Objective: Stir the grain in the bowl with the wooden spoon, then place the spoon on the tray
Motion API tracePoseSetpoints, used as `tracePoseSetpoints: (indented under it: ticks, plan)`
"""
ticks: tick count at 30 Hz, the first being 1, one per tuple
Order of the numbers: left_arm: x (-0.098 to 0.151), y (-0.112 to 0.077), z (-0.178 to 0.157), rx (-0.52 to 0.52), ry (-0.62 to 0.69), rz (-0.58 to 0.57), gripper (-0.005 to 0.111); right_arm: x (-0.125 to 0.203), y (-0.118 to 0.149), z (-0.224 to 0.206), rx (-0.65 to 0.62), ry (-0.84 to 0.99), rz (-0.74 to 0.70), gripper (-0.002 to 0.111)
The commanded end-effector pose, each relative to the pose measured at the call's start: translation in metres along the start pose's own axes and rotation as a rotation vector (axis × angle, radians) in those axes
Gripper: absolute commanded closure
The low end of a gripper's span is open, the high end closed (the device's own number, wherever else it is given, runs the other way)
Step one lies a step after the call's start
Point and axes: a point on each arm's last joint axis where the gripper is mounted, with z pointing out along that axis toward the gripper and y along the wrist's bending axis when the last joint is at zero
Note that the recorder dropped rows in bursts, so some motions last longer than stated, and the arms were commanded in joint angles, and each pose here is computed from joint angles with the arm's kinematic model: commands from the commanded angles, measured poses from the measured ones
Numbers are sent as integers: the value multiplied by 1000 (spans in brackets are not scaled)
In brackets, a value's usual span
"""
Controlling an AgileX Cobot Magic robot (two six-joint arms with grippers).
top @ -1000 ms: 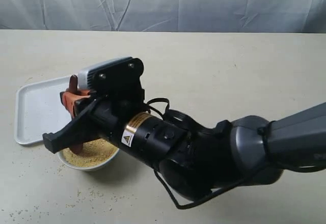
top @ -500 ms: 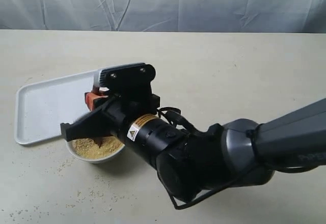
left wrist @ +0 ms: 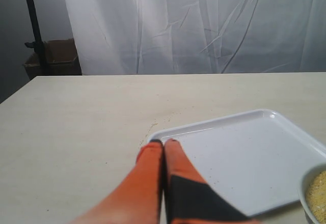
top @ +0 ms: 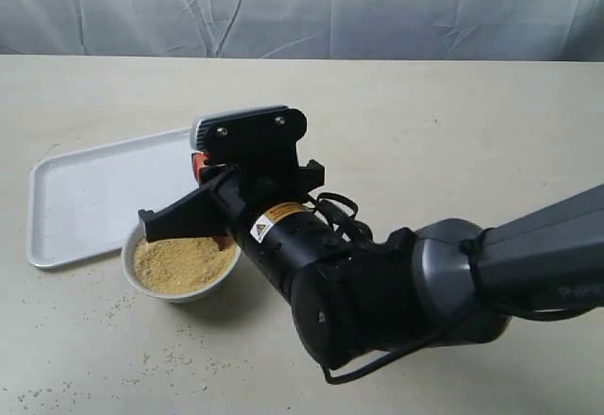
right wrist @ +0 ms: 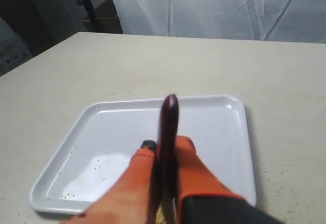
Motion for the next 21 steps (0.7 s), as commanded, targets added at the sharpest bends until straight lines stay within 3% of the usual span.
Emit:
tracePoseSetpoints:
  ticks: [1, 14, 21]
  plan:
    - [1, 0, 0, -1, -7, 0, 106, 7, 4, 1, -53, 37, 6, 109]
    - [1, 0, 0, -1, -7, 0, 106, -33, 9, -15, -95, -66, 51, 109]
    - [1, 0, 0, -1, -7, 0, 106, -17, 13, -10, -139, 10, 117, 109]
